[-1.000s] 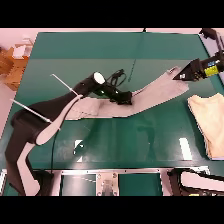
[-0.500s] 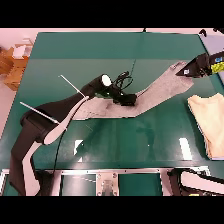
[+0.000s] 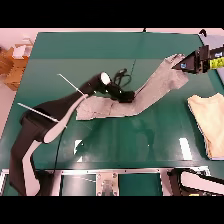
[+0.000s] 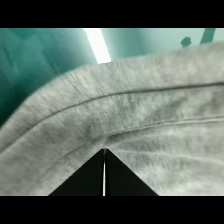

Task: Fold the shirts.

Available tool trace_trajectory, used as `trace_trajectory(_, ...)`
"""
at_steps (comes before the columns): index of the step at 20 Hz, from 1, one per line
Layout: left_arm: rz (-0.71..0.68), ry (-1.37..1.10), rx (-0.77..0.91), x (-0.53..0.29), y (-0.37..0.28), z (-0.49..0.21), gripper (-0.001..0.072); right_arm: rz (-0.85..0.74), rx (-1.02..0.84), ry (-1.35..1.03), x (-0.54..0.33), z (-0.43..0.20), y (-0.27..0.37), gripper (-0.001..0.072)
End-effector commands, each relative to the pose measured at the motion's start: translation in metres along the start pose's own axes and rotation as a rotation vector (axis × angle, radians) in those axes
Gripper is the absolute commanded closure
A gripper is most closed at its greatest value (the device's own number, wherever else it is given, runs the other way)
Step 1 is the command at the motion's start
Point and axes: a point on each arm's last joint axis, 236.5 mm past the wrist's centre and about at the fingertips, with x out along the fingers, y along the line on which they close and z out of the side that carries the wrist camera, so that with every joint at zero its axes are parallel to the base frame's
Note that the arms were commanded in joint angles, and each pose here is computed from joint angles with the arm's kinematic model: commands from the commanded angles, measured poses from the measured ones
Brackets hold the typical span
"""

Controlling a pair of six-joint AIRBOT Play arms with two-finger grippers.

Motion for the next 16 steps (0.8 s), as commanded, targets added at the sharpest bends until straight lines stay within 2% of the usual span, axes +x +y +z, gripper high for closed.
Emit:
trace_trajectory(1,-0.022,0.072,0.02,-0.064,0.003,0.009,0.0685,0.016,0.04,0.0,0.012,-0.001,-0.005,0.0701)
trace_trajectory(5,0.093,0.039,-0.038,-0.206,0.049,0.027,0.0686,0.069,0.095,0.051,0.069,-0.009,0.022,0.0701)
trace_trajectory(8,0.205,-0.043,-0.095,-0.3,0.087,0.022,0.0685,0.105,0.04,0.045,0.147,-0.011,0.063,0.0701)
trace_trajectory(12,0.251,-0.125,-0.174,-0.371,0.114,0.01,0.0685,0.138,0.0,0.089,0.283,-0.042,0.107,0.07)
trace_trajectory(16,0.278,-0.186,-0.226,-0.4,0.141,0.009,0.0685,0.178,0.092,0.114,0.413,-0.087,0.129,0.07)
